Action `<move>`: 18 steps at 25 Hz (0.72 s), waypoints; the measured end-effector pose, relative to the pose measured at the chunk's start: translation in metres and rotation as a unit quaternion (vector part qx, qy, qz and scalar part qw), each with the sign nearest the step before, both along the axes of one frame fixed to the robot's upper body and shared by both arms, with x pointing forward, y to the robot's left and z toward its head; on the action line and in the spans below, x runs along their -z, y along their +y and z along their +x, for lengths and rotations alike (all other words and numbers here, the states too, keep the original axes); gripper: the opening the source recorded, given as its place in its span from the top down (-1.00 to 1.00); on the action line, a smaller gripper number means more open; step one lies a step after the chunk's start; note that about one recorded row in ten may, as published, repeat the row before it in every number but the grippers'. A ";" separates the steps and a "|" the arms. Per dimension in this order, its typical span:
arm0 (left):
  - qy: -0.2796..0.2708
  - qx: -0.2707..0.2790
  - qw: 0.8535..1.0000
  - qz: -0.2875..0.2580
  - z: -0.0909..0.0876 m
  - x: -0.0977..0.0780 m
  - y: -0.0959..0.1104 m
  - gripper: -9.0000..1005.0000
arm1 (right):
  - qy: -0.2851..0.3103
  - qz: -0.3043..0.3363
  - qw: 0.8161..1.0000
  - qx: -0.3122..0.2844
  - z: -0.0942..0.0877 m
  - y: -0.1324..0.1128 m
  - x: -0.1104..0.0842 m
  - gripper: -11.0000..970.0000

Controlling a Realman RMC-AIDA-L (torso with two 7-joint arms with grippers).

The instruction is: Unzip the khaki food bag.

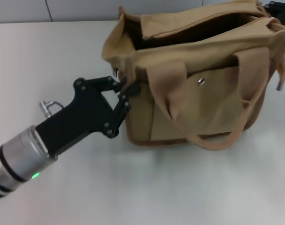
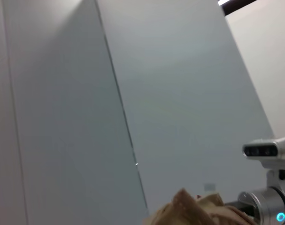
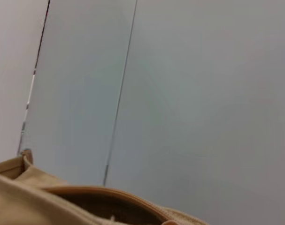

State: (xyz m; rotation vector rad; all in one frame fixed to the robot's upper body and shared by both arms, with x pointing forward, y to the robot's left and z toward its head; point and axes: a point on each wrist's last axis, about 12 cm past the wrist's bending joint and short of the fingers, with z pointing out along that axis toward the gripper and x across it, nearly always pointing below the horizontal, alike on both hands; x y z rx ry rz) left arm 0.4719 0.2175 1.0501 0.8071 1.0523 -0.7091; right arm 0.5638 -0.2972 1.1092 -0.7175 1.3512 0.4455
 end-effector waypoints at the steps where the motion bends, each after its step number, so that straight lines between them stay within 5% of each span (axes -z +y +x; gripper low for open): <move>1: 0.003 -0.003 1.000 -0.002 -0.003 0.001 0.001 0.81 | 0.004 -0.001 1.000 -0.003 0.002 0.002 0.000 0.86; 5: 0.009 -0.004 1.000 -0.011 -0.006 0.002 0.004 0.65 | 0.015 -0.003 1.000 -0.004 0.004 0.006 0.002 0.85; 11: 0.009 0.001 1.000 -0.020 -0.006 -0.002 0.015 0.29 | 0.020 -0.001 1.000 0.011 -0.006 -0.006 0.006 0.50; 18: 0.013 0.021 0.999 -0.035 -0.015 -0.014 0.048 0.00 | 0.021 0.055 0.997 0.056 -0.039 -0.037 0.013 -0.17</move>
